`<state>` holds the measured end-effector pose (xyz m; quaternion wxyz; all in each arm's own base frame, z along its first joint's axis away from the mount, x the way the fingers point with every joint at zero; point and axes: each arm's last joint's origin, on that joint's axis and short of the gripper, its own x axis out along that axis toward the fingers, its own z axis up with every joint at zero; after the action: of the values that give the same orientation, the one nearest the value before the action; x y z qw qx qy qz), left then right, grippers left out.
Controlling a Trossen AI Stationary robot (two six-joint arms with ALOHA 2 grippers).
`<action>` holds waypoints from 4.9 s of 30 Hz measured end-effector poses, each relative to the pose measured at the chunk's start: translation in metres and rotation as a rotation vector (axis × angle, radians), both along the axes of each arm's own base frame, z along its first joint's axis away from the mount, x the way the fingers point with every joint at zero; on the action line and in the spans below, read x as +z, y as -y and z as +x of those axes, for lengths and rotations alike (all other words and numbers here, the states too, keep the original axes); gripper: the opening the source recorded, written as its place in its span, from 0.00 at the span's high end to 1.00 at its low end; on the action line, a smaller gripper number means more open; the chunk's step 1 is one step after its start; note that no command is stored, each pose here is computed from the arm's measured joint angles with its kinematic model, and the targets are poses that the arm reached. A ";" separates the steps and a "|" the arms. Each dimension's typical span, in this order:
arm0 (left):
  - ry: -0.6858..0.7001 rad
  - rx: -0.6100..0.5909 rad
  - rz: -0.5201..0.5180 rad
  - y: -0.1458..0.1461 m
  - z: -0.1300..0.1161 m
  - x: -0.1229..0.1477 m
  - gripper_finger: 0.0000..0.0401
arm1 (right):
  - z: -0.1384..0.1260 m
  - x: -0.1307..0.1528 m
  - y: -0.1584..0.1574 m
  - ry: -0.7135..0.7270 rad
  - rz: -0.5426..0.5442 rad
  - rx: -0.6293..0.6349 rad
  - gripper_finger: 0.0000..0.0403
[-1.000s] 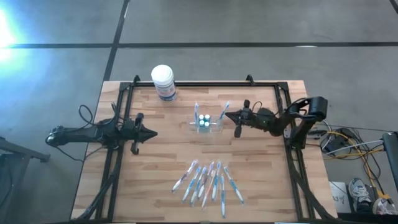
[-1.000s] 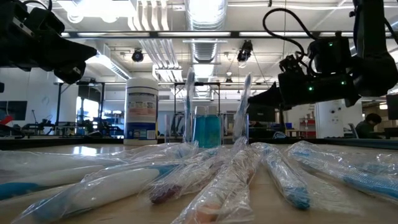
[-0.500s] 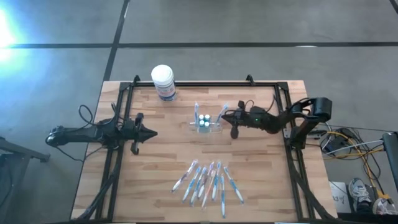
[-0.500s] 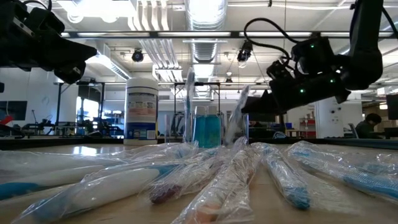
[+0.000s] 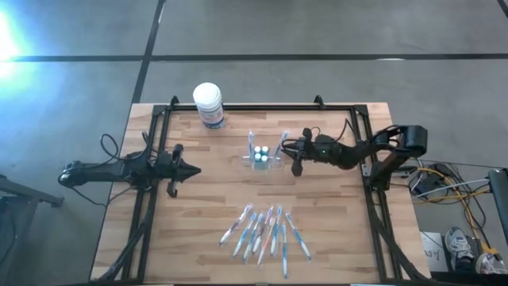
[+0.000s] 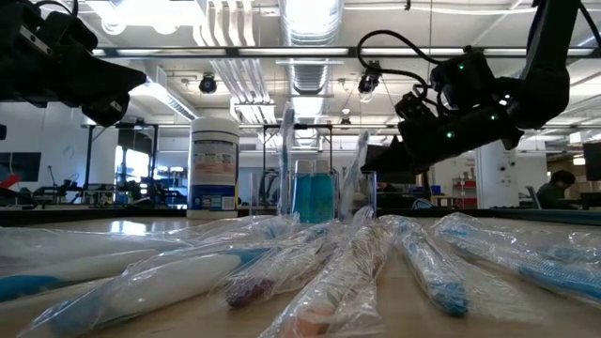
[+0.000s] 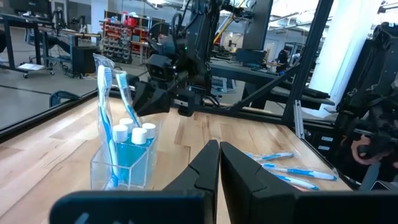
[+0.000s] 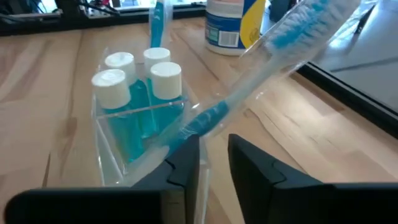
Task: Pick & Place toothbrushing station
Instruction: Put the blue toothbrush into the transparent bin organizer
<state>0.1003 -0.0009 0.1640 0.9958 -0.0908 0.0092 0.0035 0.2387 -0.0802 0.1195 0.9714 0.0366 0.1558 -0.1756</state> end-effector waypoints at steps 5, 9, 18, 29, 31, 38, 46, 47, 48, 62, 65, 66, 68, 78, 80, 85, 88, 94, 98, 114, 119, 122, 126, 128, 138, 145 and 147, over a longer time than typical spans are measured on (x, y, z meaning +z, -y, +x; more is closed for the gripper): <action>0.000 0.000 0.000 0.000 0.000 0.000 0.95 | -0.007 0.011 -0.002 -0.061 0.035 -0.008 0.72; 0.000 0.000 0.000 0.000 0.000 0.000 0.95 | -0.013 0.030 -0.005 -0.072 0.047 -0.008 0.67; 0.000 -0.004 -0.012 0.000 0.000 0.000 0.95 | -0.028 0.075 -0.016 0.003 0.027 0.031 0.62; -0.002 -0.051 -0.037 0.001 0.000 0.000 0.95 | -0.042 0.101 -0.059 0.144 0.042 0.219 0.72; -0.002 -0.053 -0.040 0.002 0.000 0.000 0.95 | -0.044 0.111 -0.067 0.230 0.041 0.305 0.75; -0.003 -0.054 -0.146 0.002 0.000 0.001 0.96 | -0.063 0.136 -0.078 0.422 0.089 0.578 0.88; -0.013 -0.087 -0.049 0.003 -0.001 0.003 0.97 | -0.098 0.134 -0.052 0.366 0.047 0.397 0.98; -0.013 -0.090 -0.045 0.003 -0.001 0.003 0.97 | -0.101 0.131 -0.050 0.355 0.049 0.377 0.98; -0.016 -0.089 -0.046 0.003 -0.001 0.003 0.97 | -0.104 0.127 -0.049 0.352 0.050 0.364 0.98; -0.045 0.052 0.012 -0.002 -0.004 0.014 0.99 | -0.130 0.086 -0.056 0.446 0.045 0.348 0.98; -0.042 0.053 -0.018 -0.002 -0.005 0.016 0.99 | -0.133 0.080 -0.056 0.462 0.036 0.328 0.98; -0.051 0.054 -0.025 -0.002 -0.005 0.016 0.99 | -0.134 0.078 -0.057 0.468 0.033 0.330 0.98; -0.079 0.055 -0.037 -0.002 -0.006 0.015 0.99 | -0.136 0.075 -0.057 0.479 0.017 0.332 0.98; -0.130 0.099 -0.047 -0.003 -0.008 0.015 0.99 | -0.139 0.062 -0.056 0.480 0.014 0.251 0.98; -0.132 0.100 -0.043 -0.003 -0.008 0.015 1.00 | -0.139 0.060 -0.055 0.458 -0.011 0.227 0.98; -0.133 0.100 -0.045 -0.003 -0.008 0.015 0.99 | -0.139 0.057 -0.055 0.419 -0.030 0.225 0.98; -0.132 0.105 -0.060 -0.003 -0.008 0.015 0.98 | -0.140 0.057 -0.054 0.422 -0.051 0.202 0.98; -0.143 0.159 -0.066 -0.005 -0.009 0.015 0.98 | -0.143 0.057 -0.055 0.424 -0.076 0.196 0.98; -0.150 0.166 -0.038 -0.005 -0.011 0.022 0.99 | -0.145 0.056 -0.057 0.413 -0.068 0.224 0.98; -0.188 0.124 0.087 0.000 0.007 0.031 1.00 | -0.143 0.055 -0.071 0.409 -0.094 0.405 0.98; -0.130 0.094 0.063 0.005 0.018 0.041 1.00 | -0.143 0.055 -0.072 0.406 -0.104 0.416 0.98; -0.147 0.080 0.000 0.009 0.025 0.051 1.00 | -0.143 0.055 -0.072 0.405 -0.091 0.415 0.98; -0.221 0.062 -0.045 0.020 0.042 0.062 1.00 | -0.142 0.053 -0.072 0.388 -0.058 0.412 0.98; -0.266 0.049 -0.041 0.028 0.053 0.068 1.00 | -0.142 0.052 -0.072 0.376 -0.054 0.412 0.98; -0.483 0.074 -0.098 0.097 0.137 0.094 0.97 | -0.143 0.052 -0.072 0.367 -0.070 0.413 0.98; -0.750 0.163 -0.093 0.141 0.204 0.095 0.79 | -0.146 0.064 -0.072 0.385 -0.078 0.413 0.98; -0.849 0.212 -0.103 0.149 0.219 0.090 0.72 | -0.146 0.069 -0.072 0.390 -0.097 0.414 0.98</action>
<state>0.3196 -0.1498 0.2535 0.8921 -0.1314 0.4084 0.1420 0.0926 -0.0078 0.1884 0.9988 -0.0093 -0.0382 0.0293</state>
